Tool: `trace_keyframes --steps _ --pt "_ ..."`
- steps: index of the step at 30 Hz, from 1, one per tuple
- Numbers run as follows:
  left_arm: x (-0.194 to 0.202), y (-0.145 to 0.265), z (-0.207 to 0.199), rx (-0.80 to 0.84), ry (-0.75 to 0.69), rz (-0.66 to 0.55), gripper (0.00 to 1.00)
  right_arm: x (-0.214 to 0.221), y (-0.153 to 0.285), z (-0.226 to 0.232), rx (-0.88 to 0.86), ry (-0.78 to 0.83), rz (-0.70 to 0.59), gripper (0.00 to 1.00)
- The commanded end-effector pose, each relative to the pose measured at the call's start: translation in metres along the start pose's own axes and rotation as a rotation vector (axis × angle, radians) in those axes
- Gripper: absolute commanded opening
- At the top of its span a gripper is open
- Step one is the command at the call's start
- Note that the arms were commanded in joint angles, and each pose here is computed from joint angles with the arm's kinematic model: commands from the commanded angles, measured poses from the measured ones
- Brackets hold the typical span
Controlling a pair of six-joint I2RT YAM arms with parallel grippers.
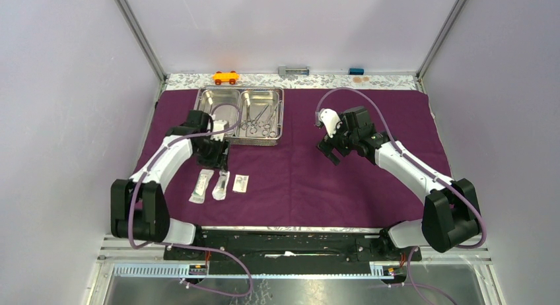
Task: Open and lay out the surgical kit
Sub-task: Place the medical item in the surgical kit, then pick up the medical item from the container.
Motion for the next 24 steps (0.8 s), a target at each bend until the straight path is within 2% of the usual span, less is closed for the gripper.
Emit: trace_keyframes --steps 1,6,9,12,14,15,16,24 --pt "-0.027 0.024 -0.011 0.04 -0.082 -0.152 0.57 -0.005 0.004 -0.007 0.038 0.013 -0.024 0.99" --pt "-0.046 0.034 -0.013 0.039 -0.134 -0.28 0.58 -0.008 0.008 -0.01 0.054 -0.004 -0.035 0.99" --pt "-0.064 0.051 -0.009 -0.018 -0.148 -0.394 0.64 -0.01 0.011 -0.017 0.076 -0.041 -0.041 0.99" --pt "-0.082 0.073 -0.005 -0.065 -0.147 -0.51 0.74 -0.013 0.017 -0.024 0.119 -0.072 -0.045 0.99" --pt "-0.09 0.086 -0.003 -0.085 -0.14 -0.577 0.87 -0.014 0.022 -0.027 0.152 -0.094 -0.047 0.99" --pt "-0.095 0.089 -0.003 -0.09 -0.134 -0.606 0.97 -0.014 0.024 -0.03 0.17 -0.105 -0.044 0.99" --pt "-0.098 0.091 -0.004 -0.087 -0.13 -0.624 0.99 -0.014 0.026 -0.033 0.196 -0.118 -0.043 0.99" --pt "-0.135 0.075 -0.006 0.017 -0.068 -0.62 0.99 -0.006 0.024 -0.053 0.361 -0.265 -0.002 0.99"
Point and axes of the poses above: each gripper's point midway between its finger pads, its own y axis back along the fingers, its own z axis along the line the jaws close on, x = y × z, the point moved 3 cm from there along y, back along the fingers, and after that the axes turned 4 degrees about y, right-handed, at the moved point
